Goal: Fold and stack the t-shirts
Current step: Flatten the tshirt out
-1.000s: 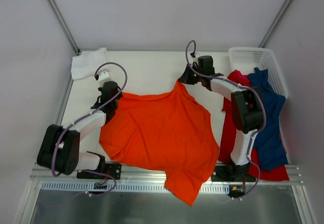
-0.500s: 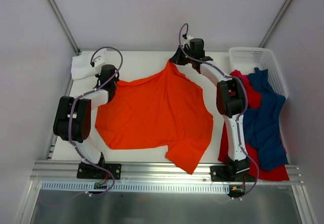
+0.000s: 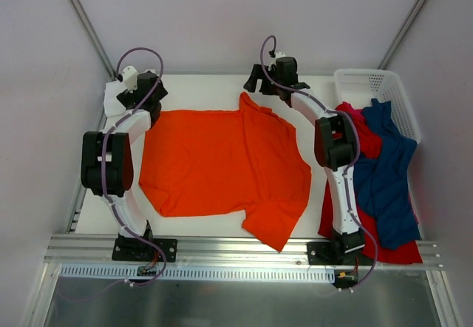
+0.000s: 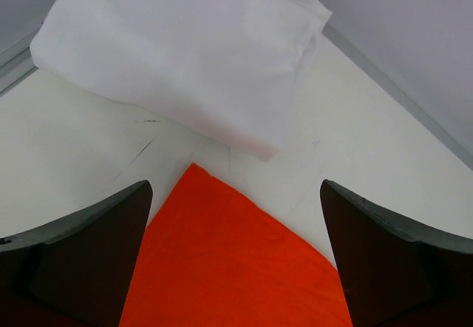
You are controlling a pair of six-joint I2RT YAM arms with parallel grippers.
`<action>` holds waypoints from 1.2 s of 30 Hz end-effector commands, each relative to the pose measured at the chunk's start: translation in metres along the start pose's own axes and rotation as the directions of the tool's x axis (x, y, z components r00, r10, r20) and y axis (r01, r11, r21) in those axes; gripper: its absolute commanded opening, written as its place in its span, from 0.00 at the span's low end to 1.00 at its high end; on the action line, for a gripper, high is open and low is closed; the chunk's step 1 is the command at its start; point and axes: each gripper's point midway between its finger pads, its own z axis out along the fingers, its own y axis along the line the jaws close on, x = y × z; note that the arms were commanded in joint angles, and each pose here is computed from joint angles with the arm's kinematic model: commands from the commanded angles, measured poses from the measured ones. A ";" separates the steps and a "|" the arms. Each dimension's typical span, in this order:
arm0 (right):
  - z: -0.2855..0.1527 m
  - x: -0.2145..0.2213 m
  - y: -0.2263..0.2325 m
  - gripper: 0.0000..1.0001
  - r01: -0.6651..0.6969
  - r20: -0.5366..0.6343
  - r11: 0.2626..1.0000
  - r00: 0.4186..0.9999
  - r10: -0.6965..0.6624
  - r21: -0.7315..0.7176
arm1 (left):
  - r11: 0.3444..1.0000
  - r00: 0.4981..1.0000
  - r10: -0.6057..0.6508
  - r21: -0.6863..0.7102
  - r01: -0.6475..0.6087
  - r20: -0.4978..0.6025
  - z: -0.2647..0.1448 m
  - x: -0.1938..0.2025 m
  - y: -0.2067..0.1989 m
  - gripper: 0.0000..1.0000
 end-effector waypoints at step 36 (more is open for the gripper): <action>-0.177 0.126 -0.026 0.00 -0.243 -0.067 0.953 0.964 0.258 0.180 | 0.813 0.965 0.037 0.569 0.121 -0.258 -0.231 0.069 0.000 0.95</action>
